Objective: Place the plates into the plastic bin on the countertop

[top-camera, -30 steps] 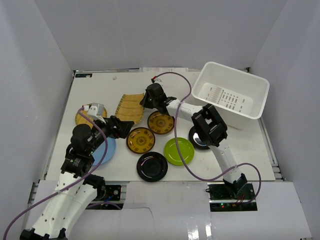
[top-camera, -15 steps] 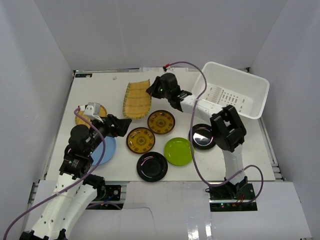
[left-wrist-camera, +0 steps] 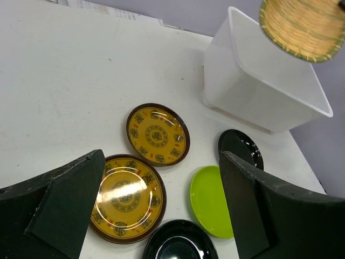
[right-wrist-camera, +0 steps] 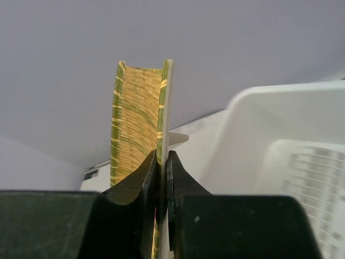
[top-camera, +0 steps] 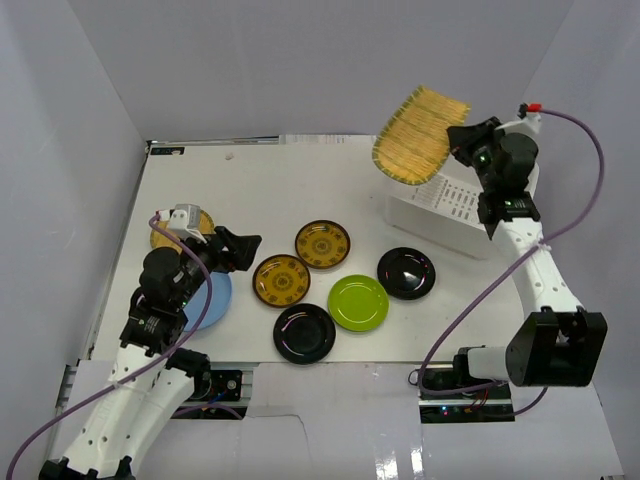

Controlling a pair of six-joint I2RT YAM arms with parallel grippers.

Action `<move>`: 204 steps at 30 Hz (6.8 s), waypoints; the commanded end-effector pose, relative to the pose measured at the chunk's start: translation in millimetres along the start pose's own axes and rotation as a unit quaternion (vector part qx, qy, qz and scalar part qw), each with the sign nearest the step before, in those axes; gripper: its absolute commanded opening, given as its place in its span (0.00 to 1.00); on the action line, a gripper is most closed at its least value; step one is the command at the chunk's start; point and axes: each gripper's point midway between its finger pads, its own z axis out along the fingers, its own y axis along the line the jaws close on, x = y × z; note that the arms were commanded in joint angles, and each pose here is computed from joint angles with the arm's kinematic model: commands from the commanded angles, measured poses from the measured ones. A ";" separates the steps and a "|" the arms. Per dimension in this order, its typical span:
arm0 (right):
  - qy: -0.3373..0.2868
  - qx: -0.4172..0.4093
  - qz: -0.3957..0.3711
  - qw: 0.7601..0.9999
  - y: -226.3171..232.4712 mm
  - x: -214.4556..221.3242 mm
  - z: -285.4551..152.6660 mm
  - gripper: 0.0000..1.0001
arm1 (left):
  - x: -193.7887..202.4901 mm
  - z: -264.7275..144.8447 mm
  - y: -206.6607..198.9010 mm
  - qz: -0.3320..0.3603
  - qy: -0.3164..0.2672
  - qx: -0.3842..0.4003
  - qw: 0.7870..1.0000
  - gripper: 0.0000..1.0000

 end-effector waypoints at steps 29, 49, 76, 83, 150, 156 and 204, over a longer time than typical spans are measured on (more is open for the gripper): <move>0.045 0.224 0.022 0.973 -228.3 44.1 -24.3 0.44 | 2.6 21.8 23.4 -0.059 0.015 -0.077 0.995 0.97; 0.079 0.018 -0.085 0.993 -65.1 36.0 -43.6 0.98 | 20.8 24.4 204.0 -0.298 0.017 -0.331 0.895 0.83; 0.176 -0.187 -0.120 0.959 19.3 140.7 -108.6 0.72 | 82.1 -29.9 325.3 -0.359 0.034 -0.460 0.811 0.72; 0.182 -0.193 -0.114 0.957 18.4 146.9 -110.1 0.72 | 84.8 -17.1 342.6 -0.377 0.033 -0.424 0.823 0.67; 0.225 -0.249 -0.018 0.942 140.0 186.3 -82.4 0.08 | 39.8 16.8 -33.7 -0.167 0.156 0.261 0.938 0.98; 0.099 -0.119 -0.031 0.987 52.3 53.4 -54.6 0.08 | 52.5 3.6 -64.6 -0.117 0.191 0.310 0.924 0.98; 0.202 -0.079 -0.124 0.968 61.9 182.7 -71.8 0.53 | -21.1 21.3 -51.4 -0.030 0.048 0.125 0.991 0.98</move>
